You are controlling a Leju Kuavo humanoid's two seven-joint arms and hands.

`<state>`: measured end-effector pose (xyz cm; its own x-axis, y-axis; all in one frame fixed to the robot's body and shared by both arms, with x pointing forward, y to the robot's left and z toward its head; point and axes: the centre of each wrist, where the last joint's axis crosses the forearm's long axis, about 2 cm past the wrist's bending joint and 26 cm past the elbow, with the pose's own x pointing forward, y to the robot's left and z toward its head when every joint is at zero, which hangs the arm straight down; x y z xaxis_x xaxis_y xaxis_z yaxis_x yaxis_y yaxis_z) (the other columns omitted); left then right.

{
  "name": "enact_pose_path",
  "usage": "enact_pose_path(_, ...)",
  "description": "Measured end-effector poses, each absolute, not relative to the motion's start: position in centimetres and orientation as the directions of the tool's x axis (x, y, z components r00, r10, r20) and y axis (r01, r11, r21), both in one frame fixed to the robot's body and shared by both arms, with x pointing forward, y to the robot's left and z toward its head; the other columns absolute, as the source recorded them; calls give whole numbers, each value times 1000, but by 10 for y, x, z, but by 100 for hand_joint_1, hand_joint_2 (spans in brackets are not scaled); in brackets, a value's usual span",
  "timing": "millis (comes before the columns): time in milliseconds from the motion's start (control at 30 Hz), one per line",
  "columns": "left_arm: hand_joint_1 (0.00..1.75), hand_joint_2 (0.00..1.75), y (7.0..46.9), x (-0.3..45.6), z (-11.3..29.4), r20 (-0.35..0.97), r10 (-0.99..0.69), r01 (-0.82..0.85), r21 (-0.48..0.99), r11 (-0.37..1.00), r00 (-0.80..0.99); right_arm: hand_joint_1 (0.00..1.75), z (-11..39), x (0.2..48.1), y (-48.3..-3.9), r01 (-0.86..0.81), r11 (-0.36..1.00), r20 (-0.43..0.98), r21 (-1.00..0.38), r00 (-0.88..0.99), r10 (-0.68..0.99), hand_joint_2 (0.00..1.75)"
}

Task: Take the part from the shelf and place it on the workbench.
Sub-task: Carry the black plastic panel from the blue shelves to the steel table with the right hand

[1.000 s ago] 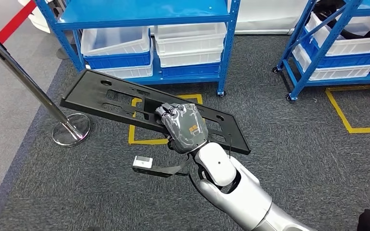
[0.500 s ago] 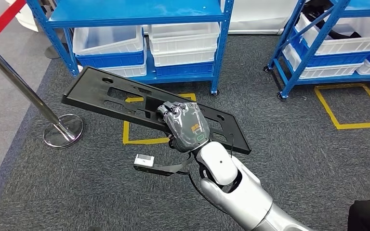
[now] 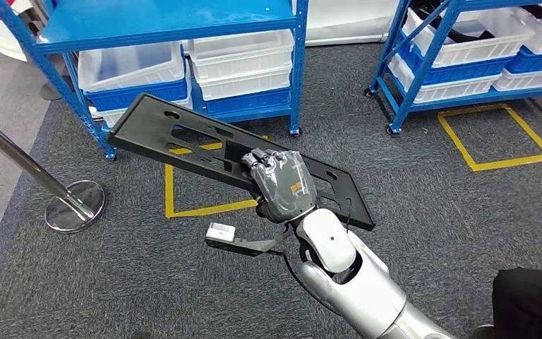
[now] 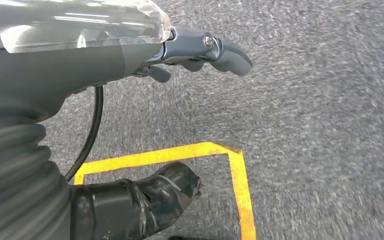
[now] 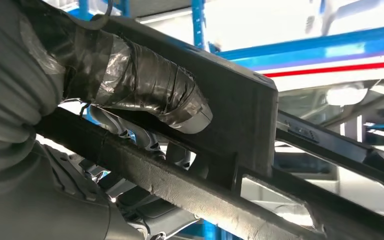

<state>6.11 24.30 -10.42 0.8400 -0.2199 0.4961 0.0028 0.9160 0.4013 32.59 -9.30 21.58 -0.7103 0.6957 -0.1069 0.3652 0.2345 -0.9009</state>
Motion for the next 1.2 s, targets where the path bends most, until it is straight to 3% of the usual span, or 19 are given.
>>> enact_pose_path(1200,0,175,244,59,-105,490,-228,18,396,918,842,175,213,322,-108,382,290,-55,-877,-681,730,175)
